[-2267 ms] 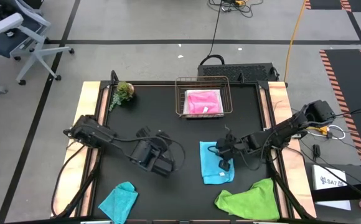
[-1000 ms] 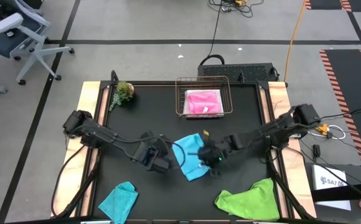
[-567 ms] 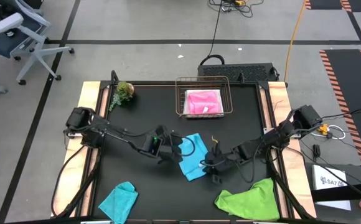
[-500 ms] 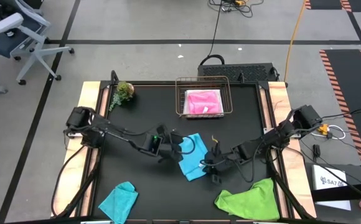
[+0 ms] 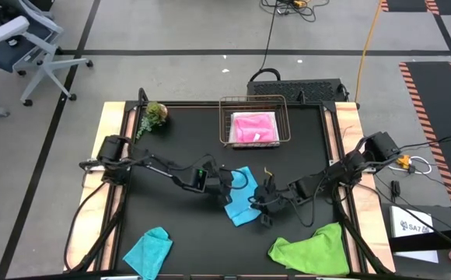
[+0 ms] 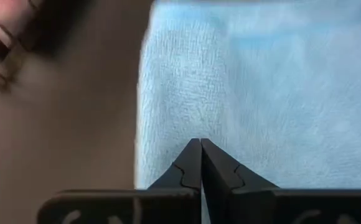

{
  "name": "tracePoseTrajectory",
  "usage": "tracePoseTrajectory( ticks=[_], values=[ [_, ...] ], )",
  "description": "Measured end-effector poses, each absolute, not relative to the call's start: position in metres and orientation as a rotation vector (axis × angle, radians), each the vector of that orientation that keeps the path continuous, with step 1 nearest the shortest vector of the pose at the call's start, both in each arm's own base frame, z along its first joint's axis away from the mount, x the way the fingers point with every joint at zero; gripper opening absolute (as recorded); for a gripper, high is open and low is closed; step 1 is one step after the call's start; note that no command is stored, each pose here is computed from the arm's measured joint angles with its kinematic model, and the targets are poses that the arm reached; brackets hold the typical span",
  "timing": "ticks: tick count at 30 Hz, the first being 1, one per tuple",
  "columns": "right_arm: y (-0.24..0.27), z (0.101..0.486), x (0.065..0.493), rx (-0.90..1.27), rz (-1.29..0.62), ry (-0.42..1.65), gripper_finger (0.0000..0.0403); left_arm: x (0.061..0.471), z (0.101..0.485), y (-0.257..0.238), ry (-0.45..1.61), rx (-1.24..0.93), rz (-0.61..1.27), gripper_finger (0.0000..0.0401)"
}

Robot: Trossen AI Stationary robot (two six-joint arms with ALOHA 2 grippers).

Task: Fold microfiber towels
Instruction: Fold the right blue towel

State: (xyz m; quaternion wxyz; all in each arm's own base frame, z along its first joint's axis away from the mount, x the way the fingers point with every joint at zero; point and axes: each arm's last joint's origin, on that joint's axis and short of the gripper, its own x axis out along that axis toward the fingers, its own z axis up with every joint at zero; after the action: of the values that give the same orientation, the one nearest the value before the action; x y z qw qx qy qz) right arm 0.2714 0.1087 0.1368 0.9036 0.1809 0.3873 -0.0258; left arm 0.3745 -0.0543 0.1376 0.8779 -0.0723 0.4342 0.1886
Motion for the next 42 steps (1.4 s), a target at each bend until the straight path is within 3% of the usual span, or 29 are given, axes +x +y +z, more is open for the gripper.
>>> tracePoseTrajectory(
  ticks=[12, 23, 34, 42],
  values=[
    [0.101, 0.106, 0.256, 0.305, -0.106, 0.943, 0.0000, 0.368, 0.121, -0.083, 0.983, -0.289, 0.369, 0.0006],
    [0.072, 0.115, 0.251, 0.064, 0.017, 0.951, 0.0000, 0.347, 0.120, -0.147, 0.970, -0.447, 0.350, 0.0002],
    [0.070, 0.173, 0.244, 0.367, 0.207, 0.759, 0.0000, 0.352, 0.123, -0.130, 0.910, -0.423, 0.450, 0.0006],
    [0.094, 0.164, 0.241, 0.407, 0.097, 0.761, 0.0000, 0.362, 0.135, -0.109, 0.843, -0.447, 0.456, 0.0006]
  ],
)
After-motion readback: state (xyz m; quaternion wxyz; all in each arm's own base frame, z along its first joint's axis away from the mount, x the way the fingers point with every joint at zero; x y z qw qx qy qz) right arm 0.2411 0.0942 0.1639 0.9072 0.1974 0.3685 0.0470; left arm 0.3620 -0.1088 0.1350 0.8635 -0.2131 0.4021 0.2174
